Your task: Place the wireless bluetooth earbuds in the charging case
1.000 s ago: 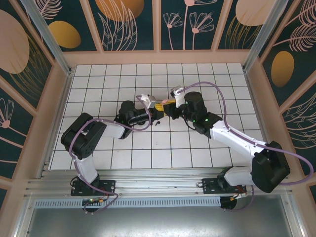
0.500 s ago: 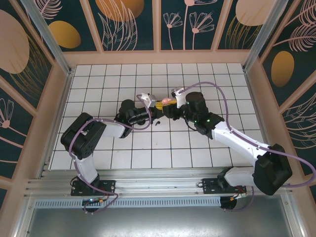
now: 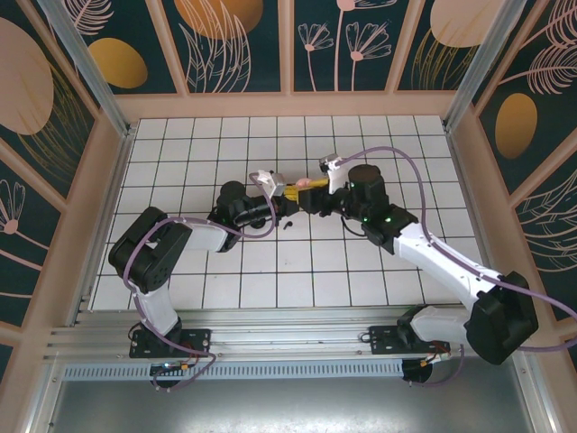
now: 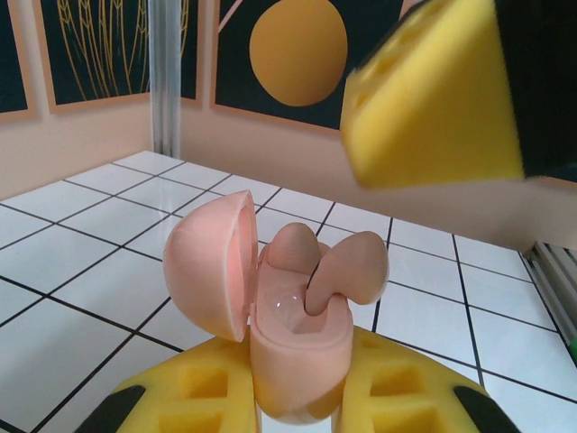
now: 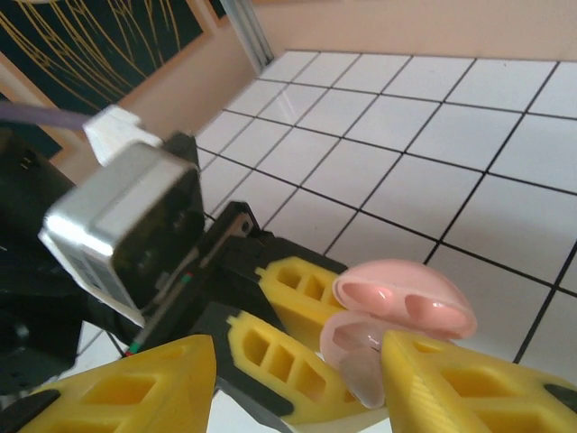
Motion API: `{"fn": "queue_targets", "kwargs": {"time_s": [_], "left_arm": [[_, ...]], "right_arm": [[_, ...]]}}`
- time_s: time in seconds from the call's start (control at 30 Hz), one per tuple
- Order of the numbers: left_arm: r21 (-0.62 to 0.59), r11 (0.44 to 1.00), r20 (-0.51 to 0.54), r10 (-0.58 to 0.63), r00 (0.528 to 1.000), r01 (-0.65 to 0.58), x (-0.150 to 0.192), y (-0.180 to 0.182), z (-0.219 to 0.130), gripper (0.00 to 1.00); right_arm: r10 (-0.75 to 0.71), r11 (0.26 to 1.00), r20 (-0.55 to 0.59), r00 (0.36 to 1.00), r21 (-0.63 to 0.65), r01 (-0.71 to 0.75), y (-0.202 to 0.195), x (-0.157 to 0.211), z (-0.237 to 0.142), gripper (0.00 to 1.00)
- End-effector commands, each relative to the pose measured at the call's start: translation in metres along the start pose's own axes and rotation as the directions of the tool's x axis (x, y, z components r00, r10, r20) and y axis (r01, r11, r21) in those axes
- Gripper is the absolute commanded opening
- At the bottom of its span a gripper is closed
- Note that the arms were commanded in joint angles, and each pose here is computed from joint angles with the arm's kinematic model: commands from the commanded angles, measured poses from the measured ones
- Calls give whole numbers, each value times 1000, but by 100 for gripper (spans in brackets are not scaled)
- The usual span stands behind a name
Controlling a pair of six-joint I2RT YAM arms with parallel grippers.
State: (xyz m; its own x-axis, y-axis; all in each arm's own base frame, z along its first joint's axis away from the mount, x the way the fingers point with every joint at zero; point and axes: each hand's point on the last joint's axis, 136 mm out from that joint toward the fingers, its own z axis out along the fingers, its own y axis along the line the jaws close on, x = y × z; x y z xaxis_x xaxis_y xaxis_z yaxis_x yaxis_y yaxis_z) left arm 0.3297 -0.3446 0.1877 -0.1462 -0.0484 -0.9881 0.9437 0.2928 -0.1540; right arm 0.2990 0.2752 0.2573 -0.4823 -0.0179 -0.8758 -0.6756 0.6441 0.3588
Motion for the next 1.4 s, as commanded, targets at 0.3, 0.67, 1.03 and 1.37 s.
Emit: {"fn": "queue_targets", "kwargs": {"time_s": [0.3, 0.67, 1.03, 1.37], "left_arm": [[12, 998, 35, 54, 998, -54, -19, -4, 2, 5], [15, 998, 42, 57, 997, -58, -22, -5, 1, 5], [20, 998, 48, 61, 997, -62, -25, -6, 2, 5], [24, 997, 50, 66, 997, -67, -27, -6, 2, 5]], "right_arm": [[218, 966, 6, 976, -140, -215, 23, -28, -28, 44], [380, 913, -55, 923, -136, -384, 4, -2, -24, 31], [431, 891, -72, 900, -122, -437, -10, 12, -19, 26], [445, 881, -86, 892, -136, -453, -14, 18, -10, 21]]}}
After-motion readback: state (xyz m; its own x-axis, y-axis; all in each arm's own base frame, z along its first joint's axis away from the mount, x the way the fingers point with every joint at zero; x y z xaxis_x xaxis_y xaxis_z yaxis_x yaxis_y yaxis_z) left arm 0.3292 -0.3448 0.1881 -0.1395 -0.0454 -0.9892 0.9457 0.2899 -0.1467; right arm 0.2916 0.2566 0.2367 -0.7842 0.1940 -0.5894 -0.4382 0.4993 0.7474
